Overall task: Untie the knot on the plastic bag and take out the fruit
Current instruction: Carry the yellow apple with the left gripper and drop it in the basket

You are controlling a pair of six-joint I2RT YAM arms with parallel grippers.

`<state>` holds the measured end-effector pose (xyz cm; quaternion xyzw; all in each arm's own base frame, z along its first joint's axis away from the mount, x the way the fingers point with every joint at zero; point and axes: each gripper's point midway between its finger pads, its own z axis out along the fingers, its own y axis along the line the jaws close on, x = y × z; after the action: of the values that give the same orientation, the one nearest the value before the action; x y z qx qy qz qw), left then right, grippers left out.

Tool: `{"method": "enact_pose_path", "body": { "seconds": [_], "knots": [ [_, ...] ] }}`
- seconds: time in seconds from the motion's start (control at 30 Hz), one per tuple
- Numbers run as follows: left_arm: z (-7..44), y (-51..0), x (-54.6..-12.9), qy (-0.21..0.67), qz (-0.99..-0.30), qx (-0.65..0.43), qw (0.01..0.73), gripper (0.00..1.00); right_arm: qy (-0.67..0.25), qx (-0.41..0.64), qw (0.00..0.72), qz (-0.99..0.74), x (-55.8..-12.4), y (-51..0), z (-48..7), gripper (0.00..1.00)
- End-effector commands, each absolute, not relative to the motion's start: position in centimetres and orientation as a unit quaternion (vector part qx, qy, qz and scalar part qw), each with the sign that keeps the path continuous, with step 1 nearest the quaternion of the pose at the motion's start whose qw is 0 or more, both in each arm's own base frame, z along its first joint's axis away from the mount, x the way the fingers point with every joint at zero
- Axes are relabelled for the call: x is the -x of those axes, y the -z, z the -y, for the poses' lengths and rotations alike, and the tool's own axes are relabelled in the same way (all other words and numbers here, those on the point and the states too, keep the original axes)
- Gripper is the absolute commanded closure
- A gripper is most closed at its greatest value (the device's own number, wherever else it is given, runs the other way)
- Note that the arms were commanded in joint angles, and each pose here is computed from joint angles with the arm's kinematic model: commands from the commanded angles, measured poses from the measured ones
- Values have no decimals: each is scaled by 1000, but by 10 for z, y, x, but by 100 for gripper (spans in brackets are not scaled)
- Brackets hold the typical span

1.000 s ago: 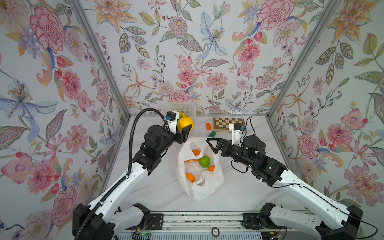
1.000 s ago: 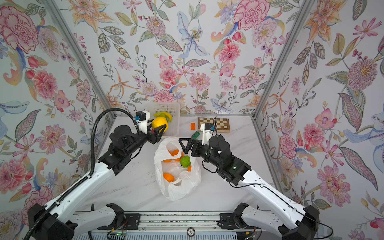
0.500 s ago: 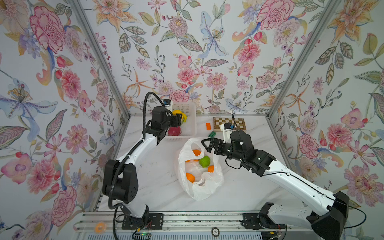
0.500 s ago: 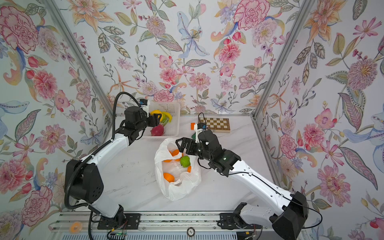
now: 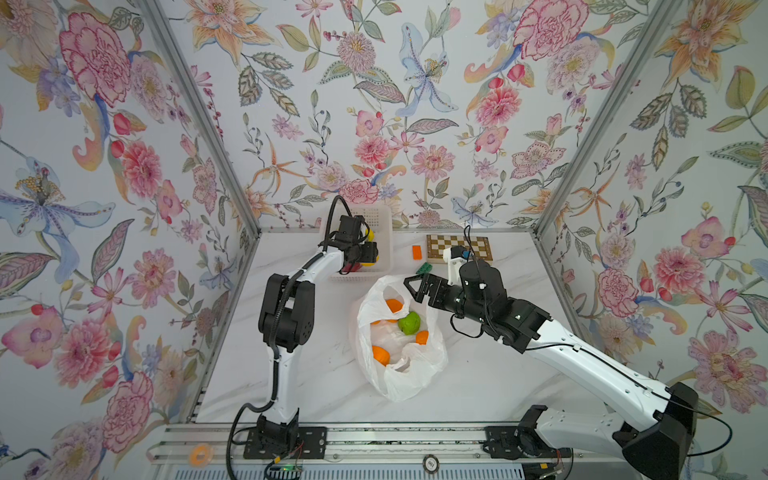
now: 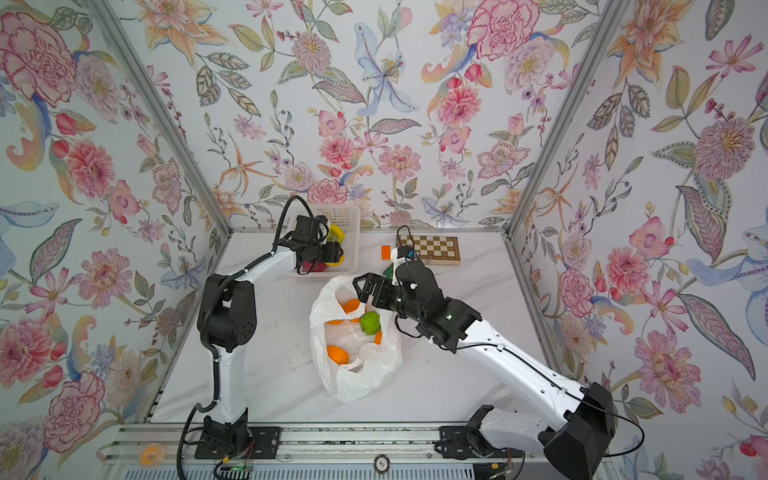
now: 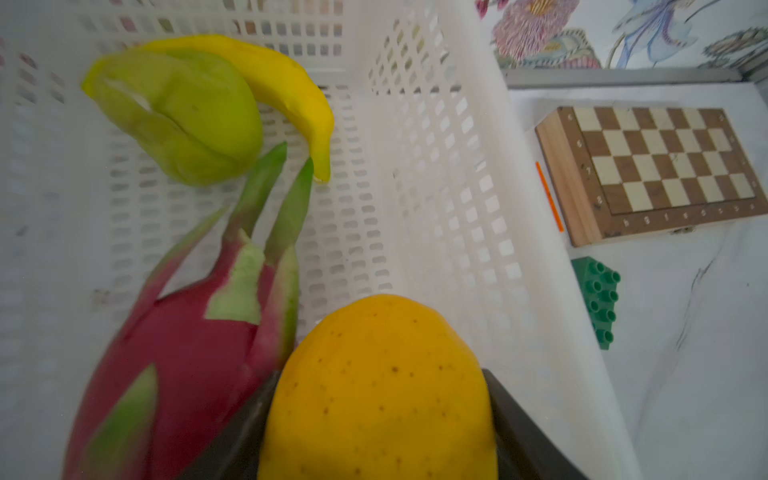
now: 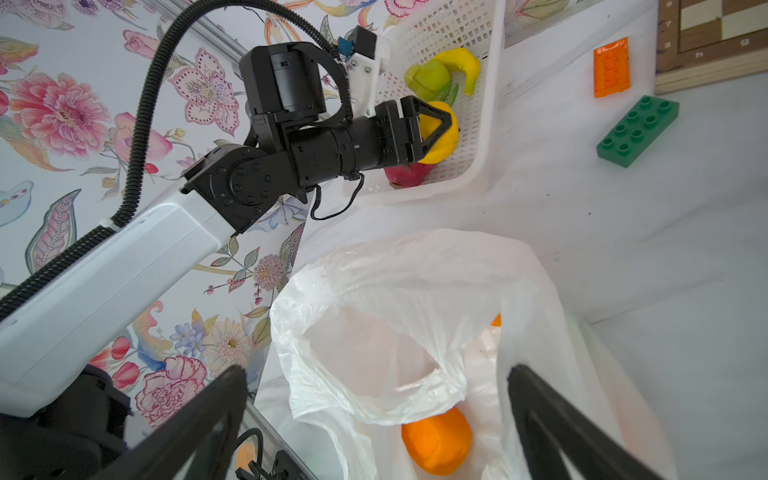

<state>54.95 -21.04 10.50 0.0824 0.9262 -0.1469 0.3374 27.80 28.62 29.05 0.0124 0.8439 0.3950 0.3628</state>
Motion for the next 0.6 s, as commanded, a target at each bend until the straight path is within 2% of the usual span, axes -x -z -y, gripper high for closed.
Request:
{"method": "enact_pose_path", "body": {
  "seconds": [0.0,0.2,0.3,0.4,0.57],
  "knots": [
    [213,-87,-548,118,-938,-95,313,47,-388,-21,360,-848,-277,-286,-284,1],
    [211,-63,-552,87,-945,-101,298,44,-389,-21,362,-847,-277,-287,-283,1],
    [213,-65,-552,90,-944,-107,297,35,-391,-20,361,-846,-276,-288,-283,1],
    [216,-81,-551,105,-938,-105,314,22,-393,-20,364,-845,-276,-291,-283,1],
    [212,-114,-551,103,-925,-107,349,13,-393,-15,367,-843,-274,-296,-281,1]
  ]
}}
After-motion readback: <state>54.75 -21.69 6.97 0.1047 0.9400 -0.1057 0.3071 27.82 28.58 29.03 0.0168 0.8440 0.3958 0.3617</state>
